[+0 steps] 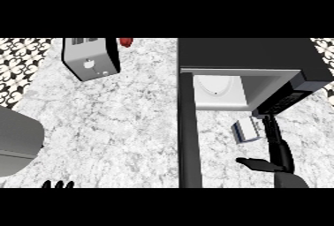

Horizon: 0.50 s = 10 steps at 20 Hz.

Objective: Pick up the milk, place it into the microwave and close the microwave

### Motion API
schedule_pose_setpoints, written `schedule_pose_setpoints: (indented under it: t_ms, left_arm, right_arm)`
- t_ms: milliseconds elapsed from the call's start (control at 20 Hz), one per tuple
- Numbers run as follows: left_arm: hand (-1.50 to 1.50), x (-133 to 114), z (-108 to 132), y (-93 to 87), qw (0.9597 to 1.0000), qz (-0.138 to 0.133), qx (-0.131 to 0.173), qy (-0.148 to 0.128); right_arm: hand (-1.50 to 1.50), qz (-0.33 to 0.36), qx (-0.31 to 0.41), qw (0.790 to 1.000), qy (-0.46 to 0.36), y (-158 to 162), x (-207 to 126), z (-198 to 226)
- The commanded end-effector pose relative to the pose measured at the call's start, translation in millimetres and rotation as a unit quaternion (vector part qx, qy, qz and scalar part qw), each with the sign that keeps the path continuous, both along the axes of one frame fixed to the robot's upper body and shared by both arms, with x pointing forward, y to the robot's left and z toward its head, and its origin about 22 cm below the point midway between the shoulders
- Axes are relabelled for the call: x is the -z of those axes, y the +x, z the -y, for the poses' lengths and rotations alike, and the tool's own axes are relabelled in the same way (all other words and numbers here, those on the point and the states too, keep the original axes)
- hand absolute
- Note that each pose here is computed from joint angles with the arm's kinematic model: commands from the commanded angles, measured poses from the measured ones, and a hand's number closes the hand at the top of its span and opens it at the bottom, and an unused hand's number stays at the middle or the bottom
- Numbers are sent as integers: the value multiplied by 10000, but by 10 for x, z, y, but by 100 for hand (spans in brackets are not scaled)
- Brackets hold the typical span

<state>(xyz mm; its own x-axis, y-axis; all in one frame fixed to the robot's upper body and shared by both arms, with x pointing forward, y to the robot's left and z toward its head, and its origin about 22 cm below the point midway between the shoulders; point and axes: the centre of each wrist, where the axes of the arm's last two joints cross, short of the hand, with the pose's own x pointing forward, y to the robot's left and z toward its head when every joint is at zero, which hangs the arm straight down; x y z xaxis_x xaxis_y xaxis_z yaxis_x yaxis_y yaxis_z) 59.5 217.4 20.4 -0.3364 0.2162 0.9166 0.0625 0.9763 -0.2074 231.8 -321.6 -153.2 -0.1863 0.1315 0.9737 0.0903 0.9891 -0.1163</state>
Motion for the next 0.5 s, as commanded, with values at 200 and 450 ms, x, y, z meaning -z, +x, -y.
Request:
schedule_pose_setpoints:
  t_ms: [200, 450]
  left_arm:
    - [-150, -12, 72, 28, 9999, -21, 110, -16]
    - [-150, 1, -121, 125, 10000, -25, 79, -49]
  right_arm:
    - [-150, 214, -382, 9990, 59, 13, 17, 119]
    - [-150, 35, -253, 9990, 378, 213, 18, -259]
